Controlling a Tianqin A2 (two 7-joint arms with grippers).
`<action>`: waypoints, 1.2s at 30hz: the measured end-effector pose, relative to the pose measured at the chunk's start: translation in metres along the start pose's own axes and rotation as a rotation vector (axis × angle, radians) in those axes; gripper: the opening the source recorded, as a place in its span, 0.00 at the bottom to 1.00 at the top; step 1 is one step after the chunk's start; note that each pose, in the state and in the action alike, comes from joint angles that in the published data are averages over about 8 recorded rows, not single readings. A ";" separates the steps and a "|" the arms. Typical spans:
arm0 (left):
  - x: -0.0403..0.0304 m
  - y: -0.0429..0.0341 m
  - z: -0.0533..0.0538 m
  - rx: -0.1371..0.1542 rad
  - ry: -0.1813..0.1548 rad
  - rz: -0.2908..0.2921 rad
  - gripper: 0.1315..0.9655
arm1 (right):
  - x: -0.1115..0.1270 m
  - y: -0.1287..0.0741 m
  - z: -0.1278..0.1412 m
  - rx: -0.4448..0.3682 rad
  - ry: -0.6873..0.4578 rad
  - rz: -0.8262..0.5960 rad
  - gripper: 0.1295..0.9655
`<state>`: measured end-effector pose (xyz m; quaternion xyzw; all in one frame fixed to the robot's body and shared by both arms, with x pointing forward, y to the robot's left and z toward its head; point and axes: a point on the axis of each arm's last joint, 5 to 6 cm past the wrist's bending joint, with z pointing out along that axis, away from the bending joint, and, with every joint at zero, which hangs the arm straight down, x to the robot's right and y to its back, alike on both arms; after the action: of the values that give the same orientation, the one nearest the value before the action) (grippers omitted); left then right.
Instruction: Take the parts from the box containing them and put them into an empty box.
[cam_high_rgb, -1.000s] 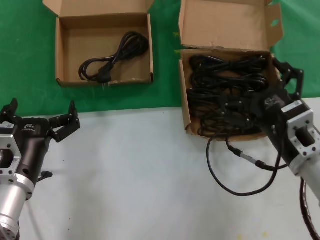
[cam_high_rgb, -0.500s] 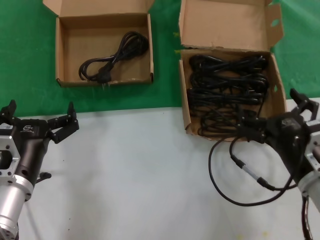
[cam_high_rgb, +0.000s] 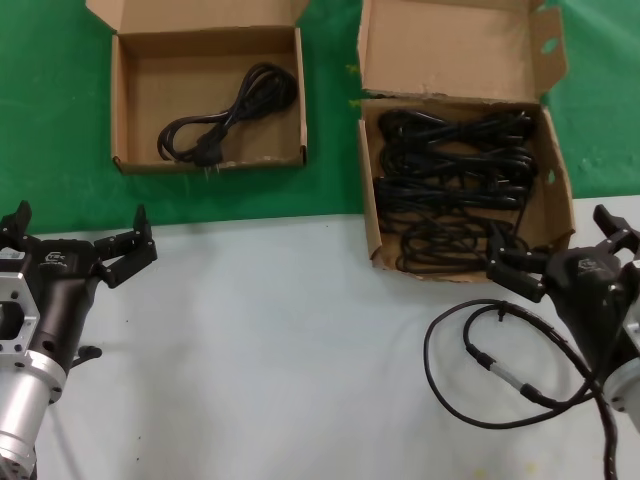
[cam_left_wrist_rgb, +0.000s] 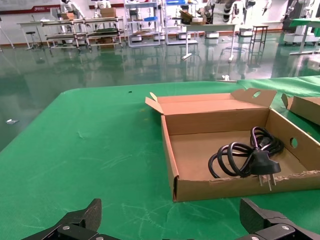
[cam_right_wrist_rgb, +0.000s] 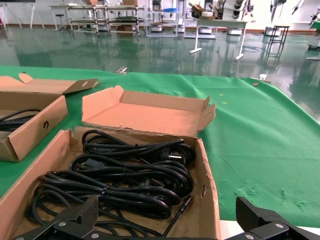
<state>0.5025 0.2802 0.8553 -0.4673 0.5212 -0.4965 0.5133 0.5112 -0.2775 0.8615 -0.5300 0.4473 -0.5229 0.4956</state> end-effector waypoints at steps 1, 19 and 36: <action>0.0000 0.0000 0.000 0.000 0.000 0.000 1.00 | 0.000 0.000 0.000 0.000 0.000 0.000 1.00; 0.0000 0.0000 0.000 0.000 0.000 0.000 1.00 | 0.000 0.000 0.000 0.000 0.000 0.000 1.00; 0.0000 0.0000 0.000 0.000 0.000 0.000 1.00 | 0.000 0.000 0.000 0.000 0.000 0.000 1.00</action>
<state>0.5025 0.2802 0.8553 -0.4673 0.5212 -0.4965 0.5133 0.5112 -0.2775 0.8615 -0.5300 0.4474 -0.5229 0.4956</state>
